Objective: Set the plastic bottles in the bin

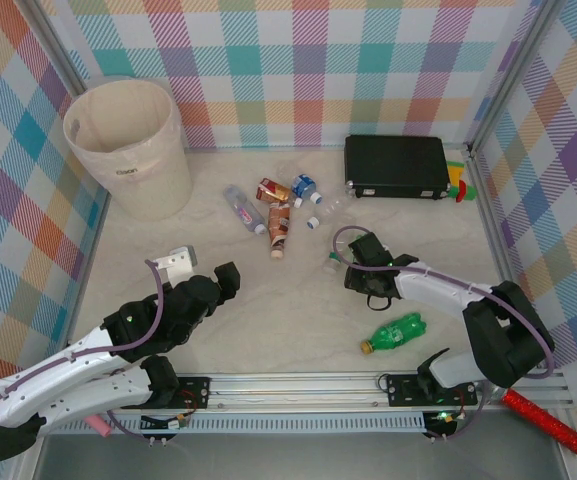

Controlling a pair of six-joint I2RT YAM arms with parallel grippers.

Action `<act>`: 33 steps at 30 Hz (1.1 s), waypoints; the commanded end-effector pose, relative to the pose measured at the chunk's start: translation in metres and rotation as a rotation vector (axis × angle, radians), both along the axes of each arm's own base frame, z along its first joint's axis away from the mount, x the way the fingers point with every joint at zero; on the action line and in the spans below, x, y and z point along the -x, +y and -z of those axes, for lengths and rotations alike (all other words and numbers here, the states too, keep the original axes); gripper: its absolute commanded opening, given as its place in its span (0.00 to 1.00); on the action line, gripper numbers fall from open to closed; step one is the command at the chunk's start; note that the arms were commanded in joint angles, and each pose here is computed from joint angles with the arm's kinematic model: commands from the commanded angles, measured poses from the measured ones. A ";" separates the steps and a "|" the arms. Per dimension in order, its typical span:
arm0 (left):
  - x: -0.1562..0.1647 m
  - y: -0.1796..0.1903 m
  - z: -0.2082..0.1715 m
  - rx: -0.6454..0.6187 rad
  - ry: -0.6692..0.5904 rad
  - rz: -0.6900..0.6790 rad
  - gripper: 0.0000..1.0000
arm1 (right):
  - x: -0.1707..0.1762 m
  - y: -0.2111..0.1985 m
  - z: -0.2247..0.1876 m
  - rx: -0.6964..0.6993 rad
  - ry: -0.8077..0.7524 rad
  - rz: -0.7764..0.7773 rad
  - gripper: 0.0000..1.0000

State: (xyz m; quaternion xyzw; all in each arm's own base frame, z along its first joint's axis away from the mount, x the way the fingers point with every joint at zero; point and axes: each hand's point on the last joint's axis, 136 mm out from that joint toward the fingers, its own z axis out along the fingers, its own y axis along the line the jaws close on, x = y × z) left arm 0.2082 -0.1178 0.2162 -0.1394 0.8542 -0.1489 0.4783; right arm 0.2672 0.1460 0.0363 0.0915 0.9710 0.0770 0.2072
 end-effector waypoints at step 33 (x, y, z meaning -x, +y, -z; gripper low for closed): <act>-0.020 -0.063 -0.081 0.470 -0.060 0.320 1.00 | 0.060 0.176 -0.185 -0.138 -0.689 -0.843 0.25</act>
